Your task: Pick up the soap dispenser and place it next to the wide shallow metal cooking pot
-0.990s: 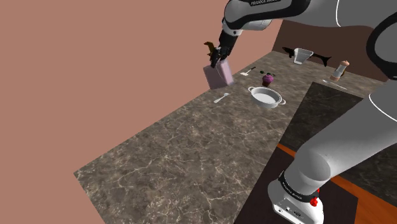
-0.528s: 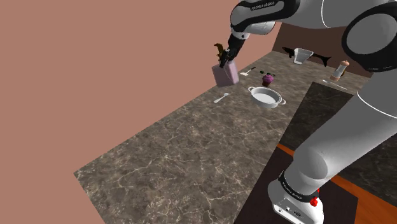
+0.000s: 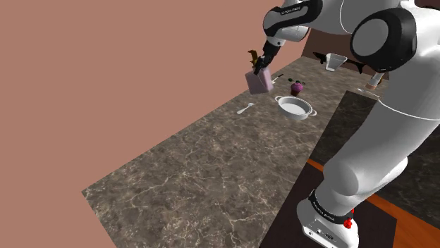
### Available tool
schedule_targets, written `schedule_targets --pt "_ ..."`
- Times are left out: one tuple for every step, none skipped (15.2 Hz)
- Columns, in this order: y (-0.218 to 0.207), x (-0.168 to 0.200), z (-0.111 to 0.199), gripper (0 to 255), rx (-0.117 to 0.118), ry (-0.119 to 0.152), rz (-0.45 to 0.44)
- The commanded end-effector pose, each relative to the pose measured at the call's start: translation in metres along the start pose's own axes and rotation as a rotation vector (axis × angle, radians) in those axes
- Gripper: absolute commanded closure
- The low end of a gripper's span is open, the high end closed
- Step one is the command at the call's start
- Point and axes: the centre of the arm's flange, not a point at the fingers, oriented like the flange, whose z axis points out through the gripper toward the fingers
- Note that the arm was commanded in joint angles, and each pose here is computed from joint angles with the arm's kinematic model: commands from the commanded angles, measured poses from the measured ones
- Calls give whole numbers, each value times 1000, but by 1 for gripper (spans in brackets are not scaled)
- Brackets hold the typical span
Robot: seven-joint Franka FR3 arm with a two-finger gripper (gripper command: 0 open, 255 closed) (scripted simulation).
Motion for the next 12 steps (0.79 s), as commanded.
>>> schedule_targets --pt "24 -5 8 255 -1 1 -2" --pt "37 -6 11 255 -1 1 -2" --pt "49 -8 15 255 -1 1 -2" --pt "62 -9 18 255 -1 1 -2" --pt "75 -10 21 255 -1 1 -2" --pt "87 -12 25 255 -1 1 -2" --pt "100 -13 28 255 -1 1 -2" --pt "113 -15 31 255 -1 1 -2" --pt "125 -16 35 255 -1 1 -2" --pt "138 -17 38 255 -1 1 -2" --pt "151 -19 41 255 -1 1 -2" --pt "164 -20 45 255 -1 1 -2"
